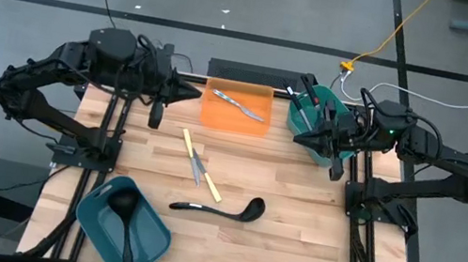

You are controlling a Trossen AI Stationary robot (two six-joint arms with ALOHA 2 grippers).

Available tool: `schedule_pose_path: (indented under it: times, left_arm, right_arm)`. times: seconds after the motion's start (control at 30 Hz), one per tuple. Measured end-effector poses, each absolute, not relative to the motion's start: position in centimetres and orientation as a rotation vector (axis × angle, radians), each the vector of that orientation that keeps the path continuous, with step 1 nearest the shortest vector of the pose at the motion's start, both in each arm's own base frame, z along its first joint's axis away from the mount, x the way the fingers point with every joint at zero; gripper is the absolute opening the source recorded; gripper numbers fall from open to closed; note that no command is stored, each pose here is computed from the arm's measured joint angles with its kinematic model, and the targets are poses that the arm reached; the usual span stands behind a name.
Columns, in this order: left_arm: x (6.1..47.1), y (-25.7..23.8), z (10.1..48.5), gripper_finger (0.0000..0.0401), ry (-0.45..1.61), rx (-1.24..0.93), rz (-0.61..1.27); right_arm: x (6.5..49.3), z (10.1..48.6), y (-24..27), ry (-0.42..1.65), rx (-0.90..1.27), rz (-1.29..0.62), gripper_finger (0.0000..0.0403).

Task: Pick & Place Kitchen Items
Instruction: Put the left yellow knife into the orange bin

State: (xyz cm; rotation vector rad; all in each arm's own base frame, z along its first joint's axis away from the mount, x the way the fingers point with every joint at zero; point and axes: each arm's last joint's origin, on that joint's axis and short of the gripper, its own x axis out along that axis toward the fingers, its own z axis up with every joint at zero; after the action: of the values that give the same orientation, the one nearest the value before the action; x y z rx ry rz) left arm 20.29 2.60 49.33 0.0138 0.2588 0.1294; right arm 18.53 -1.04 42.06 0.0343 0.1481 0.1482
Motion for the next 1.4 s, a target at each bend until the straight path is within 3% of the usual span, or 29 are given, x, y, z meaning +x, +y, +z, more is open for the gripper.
schedule_pose_path:
  times: [0.97,1.4]
  left_arm:
    - [23.0,3.0,44.3,0.0001,0.603,0.095,0.082]
    - [23.7,3.3,44.1,0.0001,0.591,0.045,0.042]
  right_arm:
    - [19.4,41.7,-1.3,0.17,0.042,0.069,0.0007]
    - [19.9,41.4,-1.4,0.186,0.069,0.067,0.001]
